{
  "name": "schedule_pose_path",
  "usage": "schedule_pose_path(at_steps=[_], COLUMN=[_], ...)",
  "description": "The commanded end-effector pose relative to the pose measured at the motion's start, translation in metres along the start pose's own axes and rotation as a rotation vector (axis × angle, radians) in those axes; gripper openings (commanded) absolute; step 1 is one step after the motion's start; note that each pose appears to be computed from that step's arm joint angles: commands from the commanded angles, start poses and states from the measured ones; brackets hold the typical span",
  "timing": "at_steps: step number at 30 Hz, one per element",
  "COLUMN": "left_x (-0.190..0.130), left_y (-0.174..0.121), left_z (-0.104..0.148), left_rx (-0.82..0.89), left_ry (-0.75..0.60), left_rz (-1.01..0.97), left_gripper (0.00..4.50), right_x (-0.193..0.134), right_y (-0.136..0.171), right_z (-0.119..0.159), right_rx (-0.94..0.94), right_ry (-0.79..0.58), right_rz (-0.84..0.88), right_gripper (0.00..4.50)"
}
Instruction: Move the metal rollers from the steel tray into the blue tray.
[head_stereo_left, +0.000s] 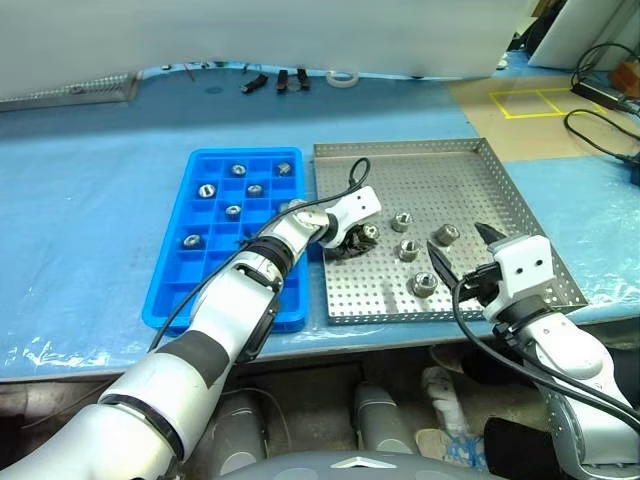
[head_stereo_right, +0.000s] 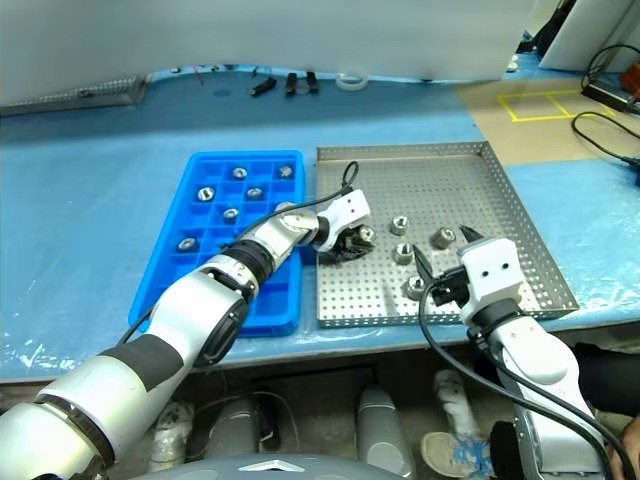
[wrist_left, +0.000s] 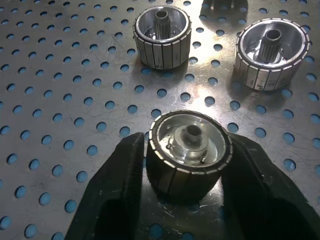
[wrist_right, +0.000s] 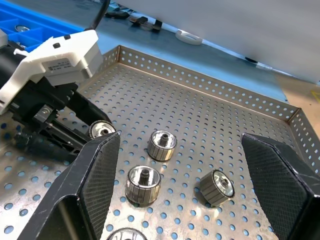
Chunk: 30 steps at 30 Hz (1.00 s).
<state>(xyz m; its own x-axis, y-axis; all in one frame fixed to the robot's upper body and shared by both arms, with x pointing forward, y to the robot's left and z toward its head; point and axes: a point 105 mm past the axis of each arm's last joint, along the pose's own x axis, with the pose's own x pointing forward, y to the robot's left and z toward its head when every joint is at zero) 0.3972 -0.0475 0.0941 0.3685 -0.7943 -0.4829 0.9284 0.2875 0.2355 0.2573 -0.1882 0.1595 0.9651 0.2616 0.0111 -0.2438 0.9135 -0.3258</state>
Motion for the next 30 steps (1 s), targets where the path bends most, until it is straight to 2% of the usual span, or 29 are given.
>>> schedule_pose_path(at_steps=[1,3,7,16,24,30], left_x=[-0.008,-0.009,-0.023,-0.074,-0.126,-0.178], left_y=[0.009,0.010,0.009,0.023,0.016,0.011], left_z=[-0.002,0.003,0.023,0.034,0.015,-0.005], left_rx=[-0.017,-0.024,-0.097,-0.100,-0.142,-0.142], left_ry=[-0.016,-0.045,-0.199,-0.385,-0.398,-0.392], left_rz=[0.027,0.020,-0.096,-0.158,0.029,0.307], left_gripper=[1.69,1.69,1.69,1.69,1.69,1.69], right_x=[0.001,0.003,0.008,0.027,0.058,0.085], right_y=[-0.002,-0.001,0.007,0.021,0.047,0.079], right_z=[0.010,0.011,0.014,0.027,0.031,0.059], right_rx=[-0.021,-0.021,-0.010,0.011,0.025,-0.040], right_ry=[-0.046,-0.049,-0.063,-0.105,-0.123,-0.224], right_rz=[-0.002,0.005,0.055,0.236,0.520,0.747], right_gripper=[4.10,4.10,4.10,4.10,4.10,4.10])
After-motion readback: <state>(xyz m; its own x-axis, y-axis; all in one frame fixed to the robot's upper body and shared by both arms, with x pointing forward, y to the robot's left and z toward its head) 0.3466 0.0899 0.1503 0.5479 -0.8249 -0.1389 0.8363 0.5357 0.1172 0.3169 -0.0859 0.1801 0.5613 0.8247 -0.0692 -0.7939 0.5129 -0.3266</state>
